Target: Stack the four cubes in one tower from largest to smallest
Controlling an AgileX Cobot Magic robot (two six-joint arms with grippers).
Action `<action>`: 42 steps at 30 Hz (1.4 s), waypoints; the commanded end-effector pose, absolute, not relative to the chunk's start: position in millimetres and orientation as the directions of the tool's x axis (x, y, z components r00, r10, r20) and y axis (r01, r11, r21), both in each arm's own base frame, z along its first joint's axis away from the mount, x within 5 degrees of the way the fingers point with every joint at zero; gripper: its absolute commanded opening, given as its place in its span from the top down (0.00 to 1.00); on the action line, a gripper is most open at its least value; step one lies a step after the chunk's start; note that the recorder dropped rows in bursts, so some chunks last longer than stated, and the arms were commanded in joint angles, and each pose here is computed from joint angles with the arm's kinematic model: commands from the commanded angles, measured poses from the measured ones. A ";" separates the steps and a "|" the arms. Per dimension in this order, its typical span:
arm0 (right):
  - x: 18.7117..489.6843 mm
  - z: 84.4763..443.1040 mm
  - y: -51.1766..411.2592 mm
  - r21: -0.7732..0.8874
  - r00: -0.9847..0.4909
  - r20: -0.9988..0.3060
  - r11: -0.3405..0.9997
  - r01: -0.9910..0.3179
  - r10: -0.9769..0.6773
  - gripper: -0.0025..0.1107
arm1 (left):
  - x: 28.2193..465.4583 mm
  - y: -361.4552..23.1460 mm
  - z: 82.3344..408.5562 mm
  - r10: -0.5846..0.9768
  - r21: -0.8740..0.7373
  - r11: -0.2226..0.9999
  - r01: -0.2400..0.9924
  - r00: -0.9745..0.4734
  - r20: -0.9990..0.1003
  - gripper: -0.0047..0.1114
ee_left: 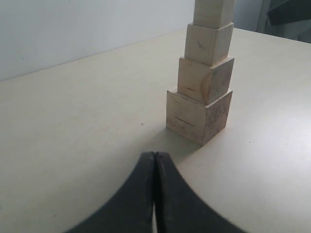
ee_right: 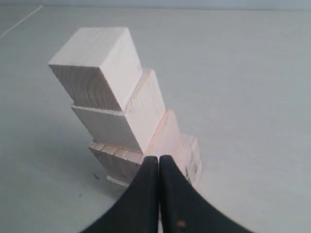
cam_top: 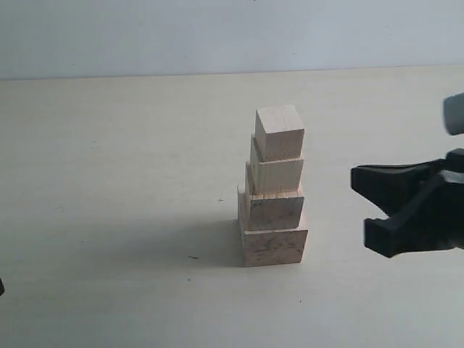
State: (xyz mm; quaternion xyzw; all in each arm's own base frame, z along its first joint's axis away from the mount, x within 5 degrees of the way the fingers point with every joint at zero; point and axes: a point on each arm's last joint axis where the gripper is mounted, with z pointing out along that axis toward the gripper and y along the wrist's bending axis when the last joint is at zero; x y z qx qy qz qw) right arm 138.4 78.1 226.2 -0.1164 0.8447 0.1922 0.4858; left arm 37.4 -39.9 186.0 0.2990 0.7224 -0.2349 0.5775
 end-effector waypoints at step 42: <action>61.3 194.1 22.3 0.202 -0.219 -0.966 0.929 -0.310 0.137 0.98 | 37.2 -39.6 185.4 0.158 0.007 0.712 0.702 -0.150 -0.976 0.96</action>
